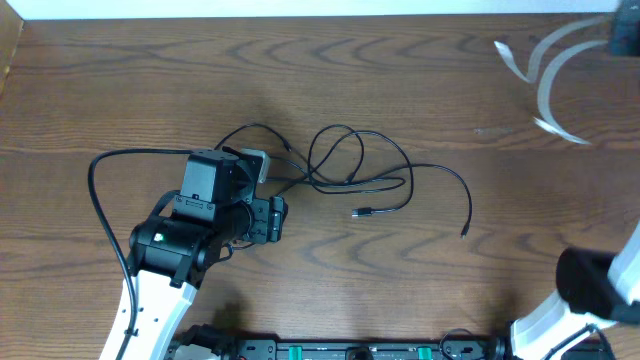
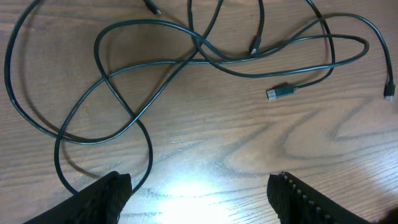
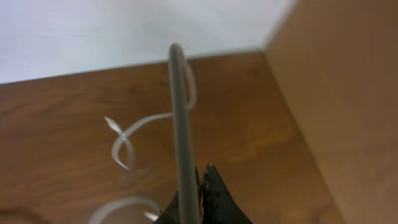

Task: Untangle cables
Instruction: 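Pull the white cable off the right table edge with the right gripper, then move the right gripper back to the black cable tangle and grasp a cable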

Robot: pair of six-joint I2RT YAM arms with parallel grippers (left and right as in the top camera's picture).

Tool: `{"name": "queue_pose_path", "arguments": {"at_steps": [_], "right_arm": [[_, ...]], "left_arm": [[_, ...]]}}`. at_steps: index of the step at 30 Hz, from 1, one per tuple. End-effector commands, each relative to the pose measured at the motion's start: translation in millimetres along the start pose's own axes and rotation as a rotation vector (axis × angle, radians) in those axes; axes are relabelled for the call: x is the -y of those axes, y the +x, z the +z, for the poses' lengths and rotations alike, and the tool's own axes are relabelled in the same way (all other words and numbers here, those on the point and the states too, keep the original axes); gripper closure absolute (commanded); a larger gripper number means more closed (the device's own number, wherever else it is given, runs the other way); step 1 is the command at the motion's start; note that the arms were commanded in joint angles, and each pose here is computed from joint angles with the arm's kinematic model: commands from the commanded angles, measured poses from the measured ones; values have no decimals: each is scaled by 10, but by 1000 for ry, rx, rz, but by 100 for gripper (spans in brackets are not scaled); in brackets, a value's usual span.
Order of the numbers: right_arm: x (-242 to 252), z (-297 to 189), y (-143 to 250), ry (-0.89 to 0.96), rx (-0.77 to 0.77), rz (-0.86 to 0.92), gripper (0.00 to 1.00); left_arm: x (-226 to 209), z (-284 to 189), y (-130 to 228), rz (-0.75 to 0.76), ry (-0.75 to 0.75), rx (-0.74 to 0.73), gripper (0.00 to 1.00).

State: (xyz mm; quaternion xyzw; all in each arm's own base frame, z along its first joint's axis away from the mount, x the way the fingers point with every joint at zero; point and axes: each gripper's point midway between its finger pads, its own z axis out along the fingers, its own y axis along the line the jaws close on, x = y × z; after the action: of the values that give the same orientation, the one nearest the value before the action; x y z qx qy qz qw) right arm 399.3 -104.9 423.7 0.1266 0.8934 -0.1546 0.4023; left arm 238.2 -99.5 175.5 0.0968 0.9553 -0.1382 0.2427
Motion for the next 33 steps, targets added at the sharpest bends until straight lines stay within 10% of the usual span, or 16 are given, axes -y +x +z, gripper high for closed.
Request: {"name": "queue_pose_path", "arguments": {"at_steps": [1, 21, 26, 30, 33], "right_arm": [[463, 609, 189, 80, -123, 180, 99], [2236, 2150, 1482, -33, -394, 813, 99], [2190, 2401, 1756, -207, -446, 861, 31], [2141, 2461, 1917, -211, -506, 877, 4], [2068, 2447, 1905, -221, -521, 872, 1]], "left_arm": [[-8, -54, -41, -14, -7, 11, 24], [-25, -60, 208, -33, -13, -89, 23], [-9, -59, 198, -33, -4, -86, 23], [-8, -59, 198, -33, -4, -86, 23], [-9, -59, 197, -33, -4, -85, 22]]}}
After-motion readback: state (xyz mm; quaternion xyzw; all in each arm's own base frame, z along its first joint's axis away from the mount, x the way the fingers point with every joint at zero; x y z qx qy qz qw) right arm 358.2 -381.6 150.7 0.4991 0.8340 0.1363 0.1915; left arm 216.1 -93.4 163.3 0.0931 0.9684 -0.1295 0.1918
